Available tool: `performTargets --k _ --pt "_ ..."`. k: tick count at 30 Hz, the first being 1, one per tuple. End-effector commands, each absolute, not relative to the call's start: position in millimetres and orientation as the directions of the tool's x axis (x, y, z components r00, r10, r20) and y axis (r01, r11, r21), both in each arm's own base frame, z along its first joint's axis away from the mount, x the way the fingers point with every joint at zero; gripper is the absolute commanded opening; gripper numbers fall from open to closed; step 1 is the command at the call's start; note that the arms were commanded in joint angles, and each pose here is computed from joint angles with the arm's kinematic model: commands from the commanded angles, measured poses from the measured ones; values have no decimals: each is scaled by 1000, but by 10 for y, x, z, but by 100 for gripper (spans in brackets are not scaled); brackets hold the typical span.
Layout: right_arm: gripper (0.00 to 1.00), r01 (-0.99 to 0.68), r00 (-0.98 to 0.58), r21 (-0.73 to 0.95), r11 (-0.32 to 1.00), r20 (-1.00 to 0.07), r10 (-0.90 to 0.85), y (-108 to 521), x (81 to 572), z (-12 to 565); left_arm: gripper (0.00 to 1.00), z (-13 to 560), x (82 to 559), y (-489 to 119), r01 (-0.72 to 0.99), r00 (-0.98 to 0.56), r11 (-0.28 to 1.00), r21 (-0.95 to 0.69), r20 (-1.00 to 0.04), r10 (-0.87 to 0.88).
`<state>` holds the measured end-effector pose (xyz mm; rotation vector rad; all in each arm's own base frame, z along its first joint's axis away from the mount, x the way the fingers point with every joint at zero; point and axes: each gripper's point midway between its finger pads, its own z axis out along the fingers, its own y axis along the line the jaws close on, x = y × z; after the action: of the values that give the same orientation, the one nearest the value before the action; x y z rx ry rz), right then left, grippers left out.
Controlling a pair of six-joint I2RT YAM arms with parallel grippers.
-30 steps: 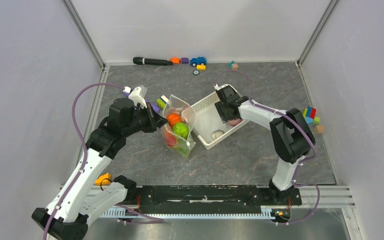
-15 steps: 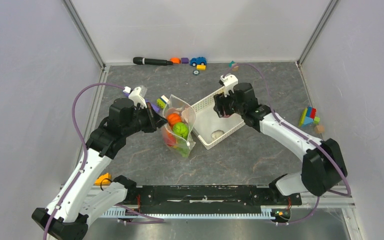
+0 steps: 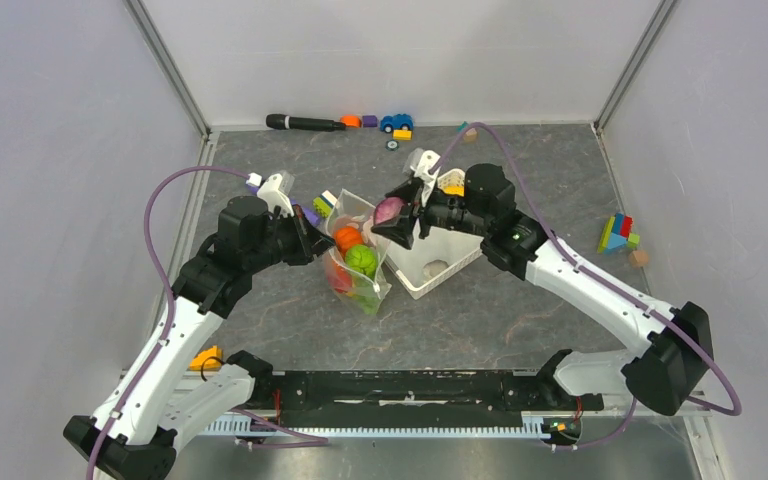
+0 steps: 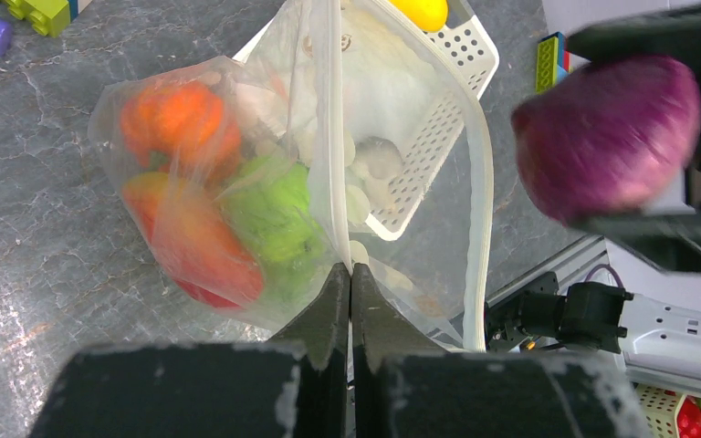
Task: Place the food in the zip-top bag and seal the zipper
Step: Place the fake vegetable in the zipper food storage bag.
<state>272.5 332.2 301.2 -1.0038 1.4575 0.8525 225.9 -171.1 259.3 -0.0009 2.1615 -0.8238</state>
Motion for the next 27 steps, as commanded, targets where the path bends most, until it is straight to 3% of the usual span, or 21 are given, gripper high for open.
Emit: performTargets --k 1,5,13,17,27 --pt "34 -969 146 -151 198 -989 -40 3617 2385 3546 2 2714 2269 -1733 310 -643 771 -556 -720 -260" --pt "35 -975 154 -163 151 -986 -69 3828 2314 3468 2 2713 2271 -1731 308 -643 772 -556 -720 -261" --pt "43 -966 118 -162 199 -970 -214 4070 2471 3100 2 2705 2274 -1735 308 -646 772 -557 -718 -260" --pt "54 -955 123 -184 232 -959 -255 4088 2539 3007 2 2709 2274 -1734 308 -645 772 -556 -719 -260" --pt "94 -958 112 -181 224 -951 -288 4061 2513 2910 2 2696 2272 -1740 309 -648 771 -557 -716 -258"
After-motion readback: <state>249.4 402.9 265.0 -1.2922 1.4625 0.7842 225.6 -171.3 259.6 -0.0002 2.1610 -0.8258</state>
